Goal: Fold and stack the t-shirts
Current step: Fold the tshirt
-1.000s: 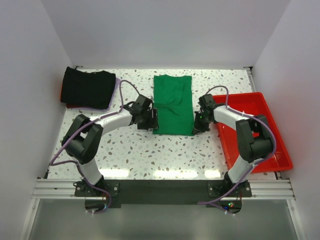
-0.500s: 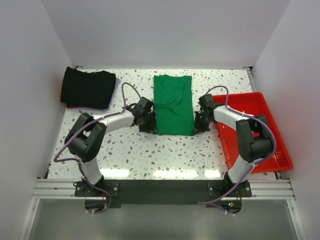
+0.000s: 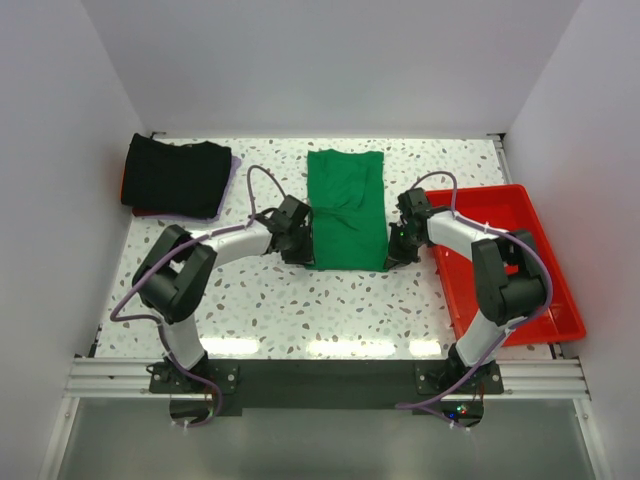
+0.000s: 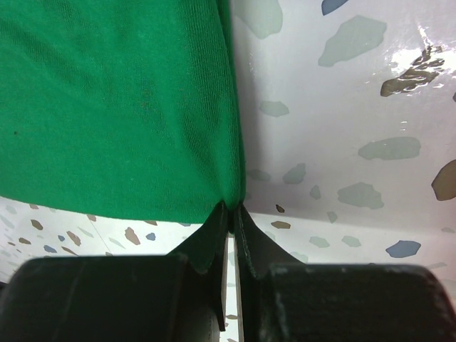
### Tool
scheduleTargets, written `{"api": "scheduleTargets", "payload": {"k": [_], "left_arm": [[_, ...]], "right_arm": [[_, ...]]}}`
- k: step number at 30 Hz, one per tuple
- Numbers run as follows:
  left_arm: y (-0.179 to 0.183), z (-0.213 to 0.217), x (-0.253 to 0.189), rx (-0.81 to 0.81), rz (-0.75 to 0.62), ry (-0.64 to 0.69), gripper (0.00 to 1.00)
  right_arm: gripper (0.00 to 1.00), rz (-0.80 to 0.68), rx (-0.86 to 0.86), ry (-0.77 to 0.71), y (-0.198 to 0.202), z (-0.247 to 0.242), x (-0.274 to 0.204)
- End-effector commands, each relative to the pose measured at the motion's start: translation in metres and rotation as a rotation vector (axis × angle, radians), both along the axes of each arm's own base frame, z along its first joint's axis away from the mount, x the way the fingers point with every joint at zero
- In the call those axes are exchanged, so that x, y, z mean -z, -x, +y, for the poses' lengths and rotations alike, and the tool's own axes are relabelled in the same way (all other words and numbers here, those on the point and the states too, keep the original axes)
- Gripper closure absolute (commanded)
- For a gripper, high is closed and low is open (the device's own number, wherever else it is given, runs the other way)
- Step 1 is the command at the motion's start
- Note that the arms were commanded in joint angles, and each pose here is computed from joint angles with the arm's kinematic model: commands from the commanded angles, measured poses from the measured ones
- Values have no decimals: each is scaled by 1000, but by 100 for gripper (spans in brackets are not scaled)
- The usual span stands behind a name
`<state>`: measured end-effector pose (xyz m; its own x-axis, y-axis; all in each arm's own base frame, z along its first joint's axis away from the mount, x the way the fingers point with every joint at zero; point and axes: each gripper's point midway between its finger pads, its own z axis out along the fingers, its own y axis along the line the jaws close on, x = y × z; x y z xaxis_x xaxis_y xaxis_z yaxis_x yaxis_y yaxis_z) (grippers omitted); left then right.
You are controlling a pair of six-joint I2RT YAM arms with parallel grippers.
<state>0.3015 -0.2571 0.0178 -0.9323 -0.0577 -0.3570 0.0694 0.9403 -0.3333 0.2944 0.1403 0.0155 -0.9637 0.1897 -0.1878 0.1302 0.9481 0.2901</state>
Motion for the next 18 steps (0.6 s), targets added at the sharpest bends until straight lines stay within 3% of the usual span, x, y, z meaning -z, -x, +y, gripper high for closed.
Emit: {"api": "scheduleTargets", "payload": {"k": [1, 7, 13, 18], "left_arm": [[17, 5, 26, 11, 71, -56, 64], [27, 10, 34, 13, 91, -89, 72], [30, 12, 38, 17, 96, -89, 100], [25, 13, 24, 19, 56, -89, 100]], "right_arm": [[96, -3, -8, 15, 2, -1, -1], [98, -8, -5, 16, 2, -1, -3], [100, -17, -12, 7, 2, 1, -7], [100, -35, -23, 0, 6, 0, -18]]}}
